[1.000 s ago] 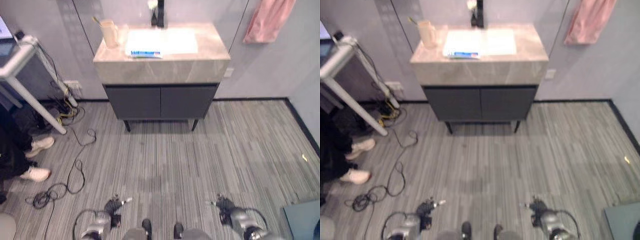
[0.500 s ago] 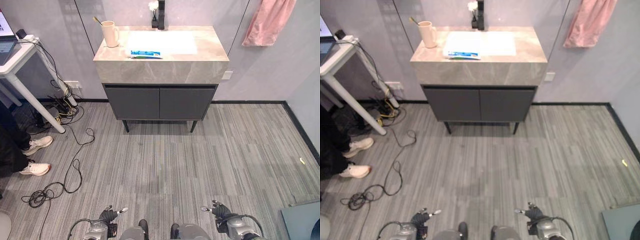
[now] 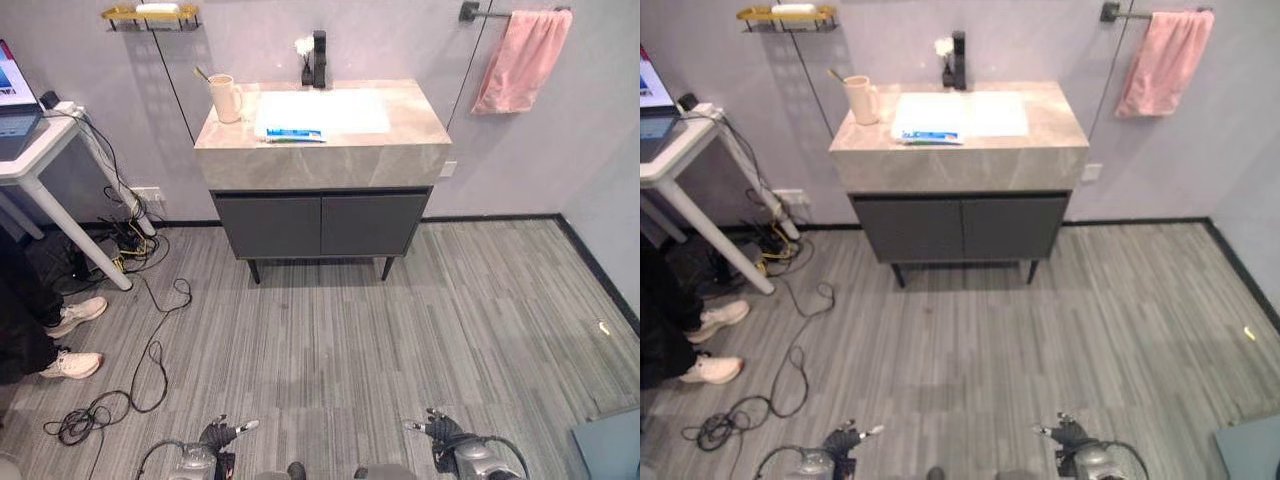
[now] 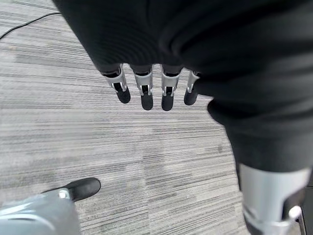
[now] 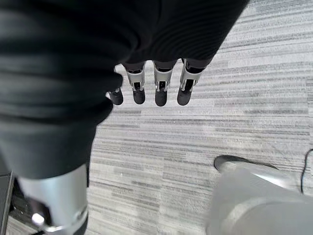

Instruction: Put brush and paste in cup on sink, flatten towel.

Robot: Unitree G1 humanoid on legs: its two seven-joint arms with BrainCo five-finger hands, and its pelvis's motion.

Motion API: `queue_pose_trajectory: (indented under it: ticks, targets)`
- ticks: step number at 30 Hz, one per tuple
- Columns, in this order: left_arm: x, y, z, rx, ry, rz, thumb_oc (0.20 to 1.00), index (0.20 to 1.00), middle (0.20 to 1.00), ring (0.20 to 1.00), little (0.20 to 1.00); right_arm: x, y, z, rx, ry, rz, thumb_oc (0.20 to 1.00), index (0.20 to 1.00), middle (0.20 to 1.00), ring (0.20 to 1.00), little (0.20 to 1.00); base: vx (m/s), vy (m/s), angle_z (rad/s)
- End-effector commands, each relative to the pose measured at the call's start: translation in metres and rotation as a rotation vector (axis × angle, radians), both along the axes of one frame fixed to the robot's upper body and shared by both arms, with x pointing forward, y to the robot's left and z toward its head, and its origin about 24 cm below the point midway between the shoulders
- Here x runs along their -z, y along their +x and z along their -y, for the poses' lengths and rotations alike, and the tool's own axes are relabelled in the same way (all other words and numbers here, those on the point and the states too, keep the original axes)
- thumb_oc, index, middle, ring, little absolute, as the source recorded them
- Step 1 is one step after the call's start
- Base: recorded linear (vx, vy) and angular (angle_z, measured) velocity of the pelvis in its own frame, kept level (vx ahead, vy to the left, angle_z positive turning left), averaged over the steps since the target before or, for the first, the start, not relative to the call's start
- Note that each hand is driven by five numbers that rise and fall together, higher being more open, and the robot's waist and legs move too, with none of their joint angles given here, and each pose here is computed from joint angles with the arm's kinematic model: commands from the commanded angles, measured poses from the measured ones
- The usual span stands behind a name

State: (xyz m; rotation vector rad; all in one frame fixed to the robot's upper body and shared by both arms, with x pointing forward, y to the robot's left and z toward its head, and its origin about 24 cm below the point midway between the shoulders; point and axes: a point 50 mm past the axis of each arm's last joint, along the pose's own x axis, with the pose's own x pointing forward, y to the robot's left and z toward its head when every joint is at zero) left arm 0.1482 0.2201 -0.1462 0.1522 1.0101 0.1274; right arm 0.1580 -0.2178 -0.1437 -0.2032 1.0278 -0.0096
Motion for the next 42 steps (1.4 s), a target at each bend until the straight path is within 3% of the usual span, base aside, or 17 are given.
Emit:
queue_pose_trajectory:
  ticks: [1,21,28,42]
  targets:
    - [-0.006,0.009,-0.008,0.020,0.034,0.051,1.000,1.000,1.000,1.000,1.000,-0.009,0.016,0.002,0.005,0.010,0.081,1.000,1.000,1.000,1.000,1.000,0.16,0.087,-0.04]
    - [0.001,0.000,-0.004,-0.013,0.018,-0.022,1.000,1.000,1.000,1.000,1.000,-0.009,0.009,0.015,-0.107,-0.086,0.043,1.000,1.000,1.000,1.000,1.000,0.27,-0.073,0.13]
    - [-0.008,0.019,-0.008,-0.008,0.036,0.033,1.000,1.000,1.000,1.000,1.000,-0.009,0.002,0.026,-0.119,-0.135,0.023,1.000,1.000,1.000,1.000,1.000,0.25,-0.124,0.09]
    - [-0.004,0.000,-0.022,0.010,0.092,-0.013,1.000,1.000,1.000,1.000,1.000,-0.004,-0.001,0.010,-0.222,-0.130,0.008,1.000,1.000,1.000,1.000,1.000,0.38,0.173,-0.37]
